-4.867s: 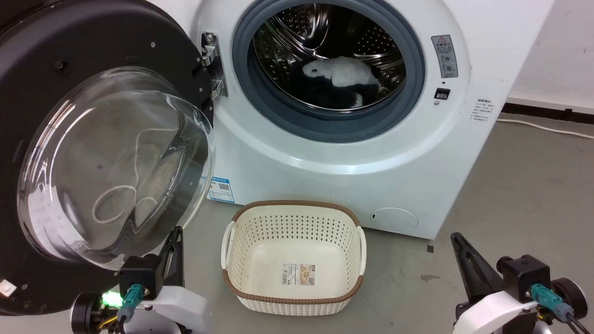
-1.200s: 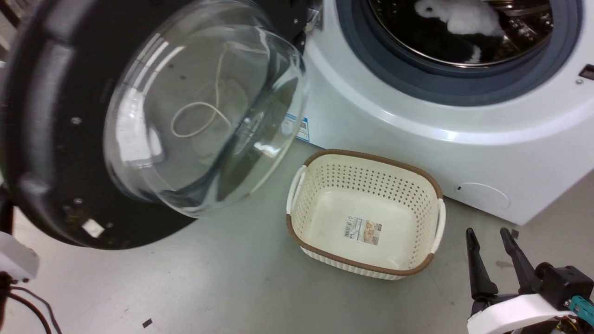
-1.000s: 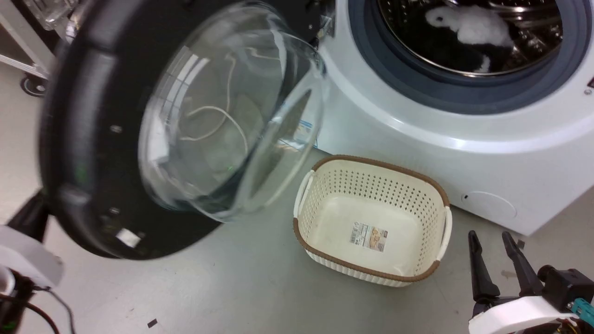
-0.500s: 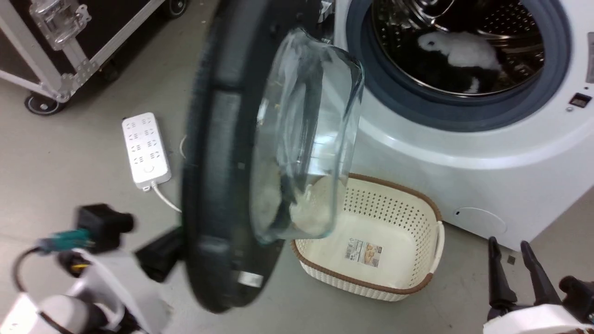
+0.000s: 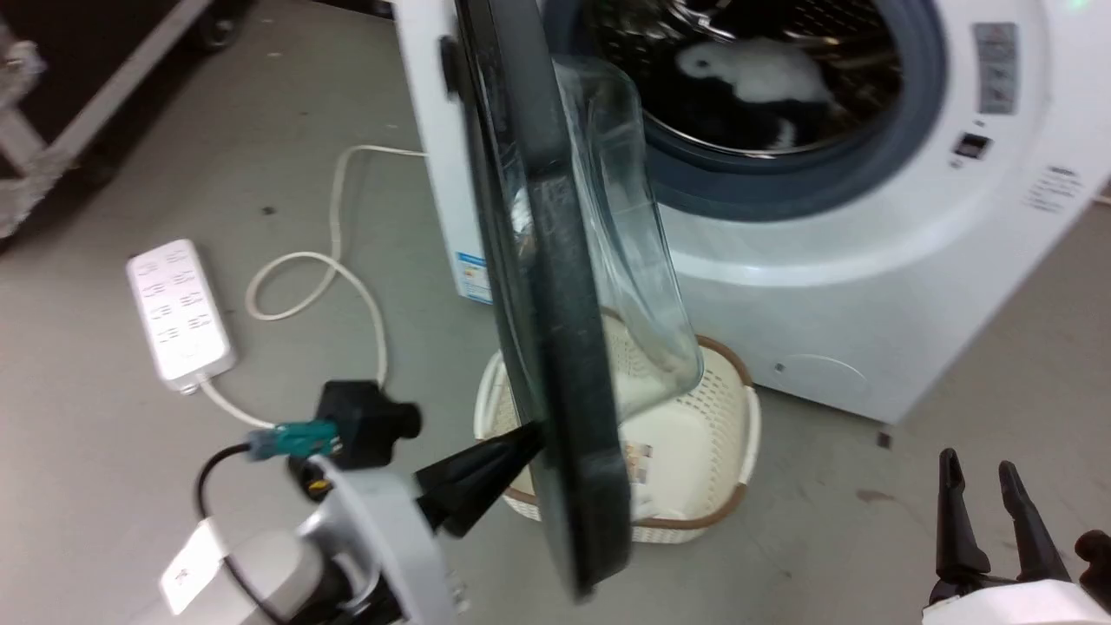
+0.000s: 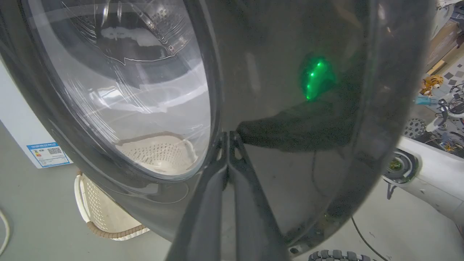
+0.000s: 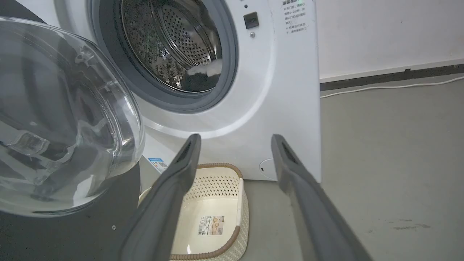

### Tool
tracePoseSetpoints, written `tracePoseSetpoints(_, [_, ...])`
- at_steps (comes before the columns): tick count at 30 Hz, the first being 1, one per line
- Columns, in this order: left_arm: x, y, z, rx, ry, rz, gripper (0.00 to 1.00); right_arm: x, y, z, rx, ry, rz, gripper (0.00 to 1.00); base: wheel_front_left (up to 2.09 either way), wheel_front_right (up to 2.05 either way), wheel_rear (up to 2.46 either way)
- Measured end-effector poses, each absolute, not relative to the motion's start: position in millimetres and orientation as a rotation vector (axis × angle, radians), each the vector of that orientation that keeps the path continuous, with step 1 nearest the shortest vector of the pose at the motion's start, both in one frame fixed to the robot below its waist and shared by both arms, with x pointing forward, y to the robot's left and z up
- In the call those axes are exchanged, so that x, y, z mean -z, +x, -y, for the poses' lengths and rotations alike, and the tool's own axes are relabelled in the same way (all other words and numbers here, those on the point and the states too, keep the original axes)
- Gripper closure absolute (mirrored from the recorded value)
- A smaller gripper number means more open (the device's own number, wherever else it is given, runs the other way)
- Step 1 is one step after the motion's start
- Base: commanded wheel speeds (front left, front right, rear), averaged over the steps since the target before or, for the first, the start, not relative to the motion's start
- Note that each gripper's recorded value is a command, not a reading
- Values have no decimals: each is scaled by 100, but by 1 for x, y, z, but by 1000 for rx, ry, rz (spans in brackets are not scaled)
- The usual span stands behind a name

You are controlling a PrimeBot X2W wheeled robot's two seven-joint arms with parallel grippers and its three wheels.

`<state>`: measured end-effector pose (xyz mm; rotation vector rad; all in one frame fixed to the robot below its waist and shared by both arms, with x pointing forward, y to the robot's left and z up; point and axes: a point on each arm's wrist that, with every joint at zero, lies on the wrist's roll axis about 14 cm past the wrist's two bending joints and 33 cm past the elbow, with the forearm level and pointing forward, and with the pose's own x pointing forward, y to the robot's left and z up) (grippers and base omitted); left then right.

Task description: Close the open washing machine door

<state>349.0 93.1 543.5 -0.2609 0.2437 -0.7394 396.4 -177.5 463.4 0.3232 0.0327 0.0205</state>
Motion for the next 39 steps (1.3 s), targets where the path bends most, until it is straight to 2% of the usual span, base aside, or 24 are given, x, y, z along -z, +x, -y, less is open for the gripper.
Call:
tracePoseSetpoints(9, [-553, 392, -17, 906, -280, -165, 100, -463, 383, 210, 79, 329, -21, 0, 0, 0, 0])
tracePoseSetpoints(20, [-554, 455, 58, 979, -253, -99, 100, -462, 369, 246, 194, 337, -10, 0, 0, 0, 0])
tracePoseSetpoints(26, [-549, 473, 93, 1008, -265, -101, 100, -454, 361, 261, 248, 330, -31, 0, 0, 0, 0])
tracePoseSetpoints(32, [-564, 476, 97, 994, -317, -55, 100, -457, 361, 263, 252, 328, -22, 0, 0, 0, 0])
tracePoseSetpoints(39, [-626, 480, 58, 908, -411, 132, 100, -466, 372, 247, 191, 328, 1, 0, 0, 0, 0])
